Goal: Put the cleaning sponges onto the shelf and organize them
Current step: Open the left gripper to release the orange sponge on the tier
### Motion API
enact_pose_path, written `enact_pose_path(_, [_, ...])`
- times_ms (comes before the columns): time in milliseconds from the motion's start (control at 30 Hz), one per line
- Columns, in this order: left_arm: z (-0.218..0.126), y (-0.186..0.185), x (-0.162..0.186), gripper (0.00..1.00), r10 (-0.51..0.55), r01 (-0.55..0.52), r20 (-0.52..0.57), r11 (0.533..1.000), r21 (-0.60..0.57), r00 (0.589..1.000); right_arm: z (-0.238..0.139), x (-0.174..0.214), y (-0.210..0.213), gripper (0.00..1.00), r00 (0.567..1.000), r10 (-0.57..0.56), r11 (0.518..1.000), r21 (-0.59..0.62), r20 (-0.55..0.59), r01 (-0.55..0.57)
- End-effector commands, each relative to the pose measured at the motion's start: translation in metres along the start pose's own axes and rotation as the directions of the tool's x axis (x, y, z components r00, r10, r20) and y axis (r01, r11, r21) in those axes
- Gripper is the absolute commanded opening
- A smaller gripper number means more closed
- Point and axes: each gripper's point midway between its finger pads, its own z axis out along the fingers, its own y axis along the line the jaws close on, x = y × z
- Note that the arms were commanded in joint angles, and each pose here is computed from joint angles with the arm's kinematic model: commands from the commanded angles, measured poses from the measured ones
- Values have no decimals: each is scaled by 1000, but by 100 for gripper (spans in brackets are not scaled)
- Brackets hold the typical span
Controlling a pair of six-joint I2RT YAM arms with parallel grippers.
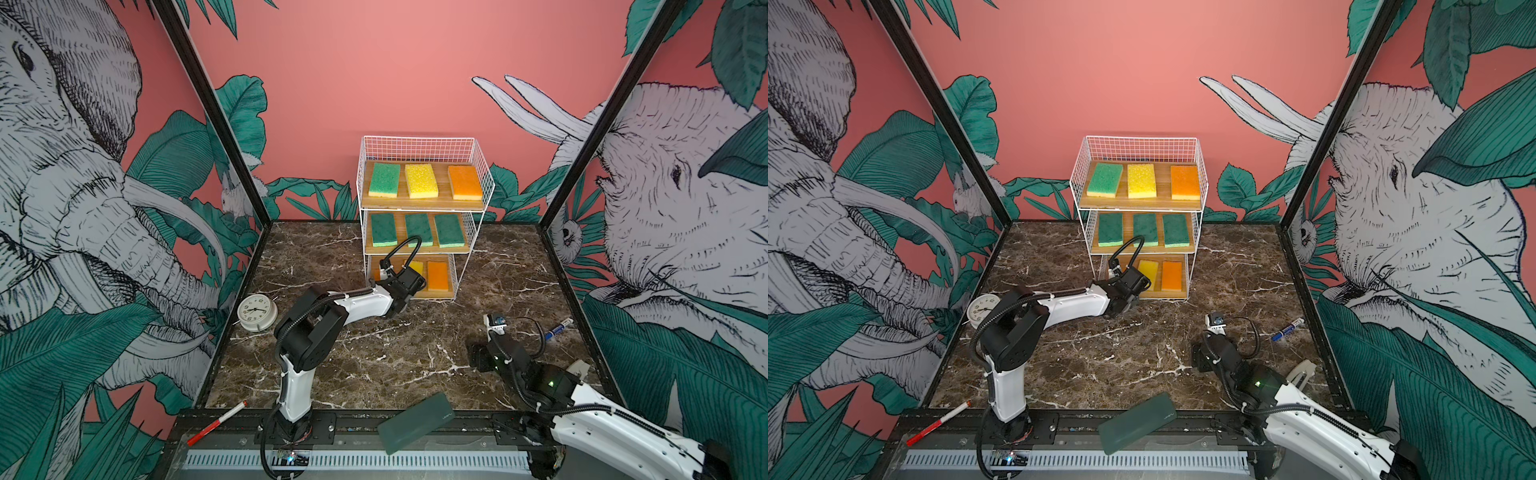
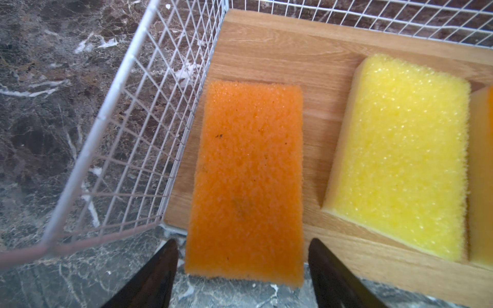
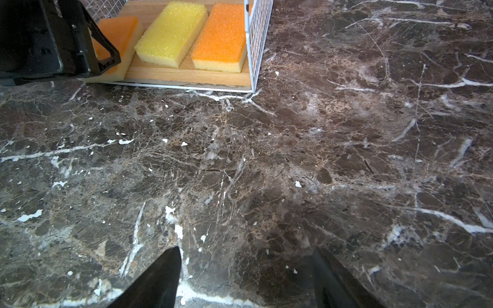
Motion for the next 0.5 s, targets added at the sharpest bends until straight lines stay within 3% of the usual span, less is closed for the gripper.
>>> enact_pose_path(0, [-3,16,3,79,-17,17,-25,1000,-26,1000,-1,-1,1,79,1000,9,1000,-6,5,-9])
enact_pose_path(267, [-30,21,16,78,-31,32,-39,999,21,999,1,-3,2,80,1000,-1,1000,3,-2,1])
enact_pose_path(467, [-35,30,31,71,-88,90,-49,995,52,995,1,-5,5,80,1000,-3,1000,-1,-7,3])
